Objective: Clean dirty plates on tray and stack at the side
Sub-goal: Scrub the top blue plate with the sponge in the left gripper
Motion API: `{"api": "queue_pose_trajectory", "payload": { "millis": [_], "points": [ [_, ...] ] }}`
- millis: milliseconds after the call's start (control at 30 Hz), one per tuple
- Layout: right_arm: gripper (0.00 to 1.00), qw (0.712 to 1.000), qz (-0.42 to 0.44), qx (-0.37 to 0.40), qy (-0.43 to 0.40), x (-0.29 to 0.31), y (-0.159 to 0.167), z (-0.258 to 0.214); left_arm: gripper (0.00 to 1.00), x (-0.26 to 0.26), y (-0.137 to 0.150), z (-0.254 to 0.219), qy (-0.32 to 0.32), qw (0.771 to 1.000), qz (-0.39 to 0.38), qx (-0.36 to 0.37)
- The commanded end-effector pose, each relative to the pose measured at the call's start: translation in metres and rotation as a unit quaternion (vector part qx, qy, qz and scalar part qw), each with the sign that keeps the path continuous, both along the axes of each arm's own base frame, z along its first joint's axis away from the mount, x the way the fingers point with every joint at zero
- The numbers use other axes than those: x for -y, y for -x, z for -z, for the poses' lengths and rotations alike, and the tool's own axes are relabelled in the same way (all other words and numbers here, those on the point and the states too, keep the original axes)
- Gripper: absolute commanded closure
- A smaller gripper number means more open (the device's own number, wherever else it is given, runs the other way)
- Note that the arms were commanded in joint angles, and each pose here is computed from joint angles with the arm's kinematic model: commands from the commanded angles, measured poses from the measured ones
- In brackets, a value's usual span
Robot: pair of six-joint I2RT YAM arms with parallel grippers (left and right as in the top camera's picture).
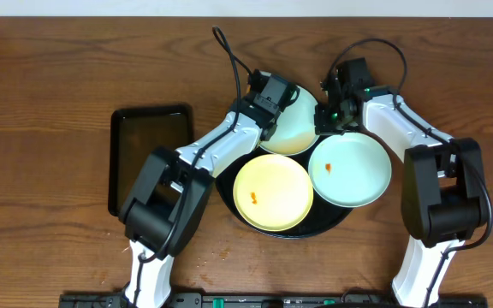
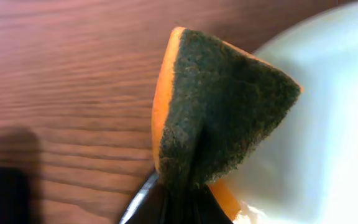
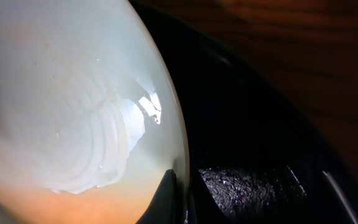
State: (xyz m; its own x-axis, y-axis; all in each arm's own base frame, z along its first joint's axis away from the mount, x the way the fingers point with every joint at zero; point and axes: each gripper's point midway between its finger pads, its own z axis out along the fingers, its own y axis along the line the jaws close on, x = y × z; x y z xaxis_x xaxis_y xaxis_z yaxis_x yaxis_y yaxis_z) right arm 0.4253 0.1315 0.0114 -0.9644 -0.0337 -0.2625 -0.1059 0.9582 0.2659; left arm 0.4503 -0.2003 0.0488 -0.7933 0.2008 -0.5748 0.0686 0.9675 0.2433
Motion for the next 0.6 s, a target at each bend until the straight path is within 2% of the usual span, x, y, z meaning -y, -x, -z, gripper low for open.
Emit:
{"api": "queue_pose_trajectory", "payload": {
  "millis": [0, 167, 300, 500, 567],
  "points": [
    [0.99, 0.998, 0.004, -0.018, 0.058, 0.025, 0.009, 0.016, 0.93, -0.032, -0.016, -0.051, -0.028, 0.996, -0.055, 0.067],
    [0.99, 0.998, 0.004, -0.017, 0.058, 0.025, 0.008, 0.016, 0.92, -0.019, -0.006, -0.085, 0.051, 0.996, -0.037, 0.064],
    [0.99, 0.998, 0.004, -0.015, 0.057, 0.025, 0.007, 0.016, 0.93, -0.027, 0.009, -0.105, 0.103, 0.992, -0.051, 0.045],
    [0.99, 0.999, -0.005, -0.007, 0.053, 0.022, 0.003, 0.010, 0.93, -0.049, 0.036, -0.117, 0.179, 0.982, -0.059, -0.030],
    [0.99, 0.999, -0.016, -0.002, 0.049, 0.019, 0.001, 0.008, 0.93, -0.065, 0.048, -0.111, 0.178, 0.979, -0.076, -0.063]
  ]
}}
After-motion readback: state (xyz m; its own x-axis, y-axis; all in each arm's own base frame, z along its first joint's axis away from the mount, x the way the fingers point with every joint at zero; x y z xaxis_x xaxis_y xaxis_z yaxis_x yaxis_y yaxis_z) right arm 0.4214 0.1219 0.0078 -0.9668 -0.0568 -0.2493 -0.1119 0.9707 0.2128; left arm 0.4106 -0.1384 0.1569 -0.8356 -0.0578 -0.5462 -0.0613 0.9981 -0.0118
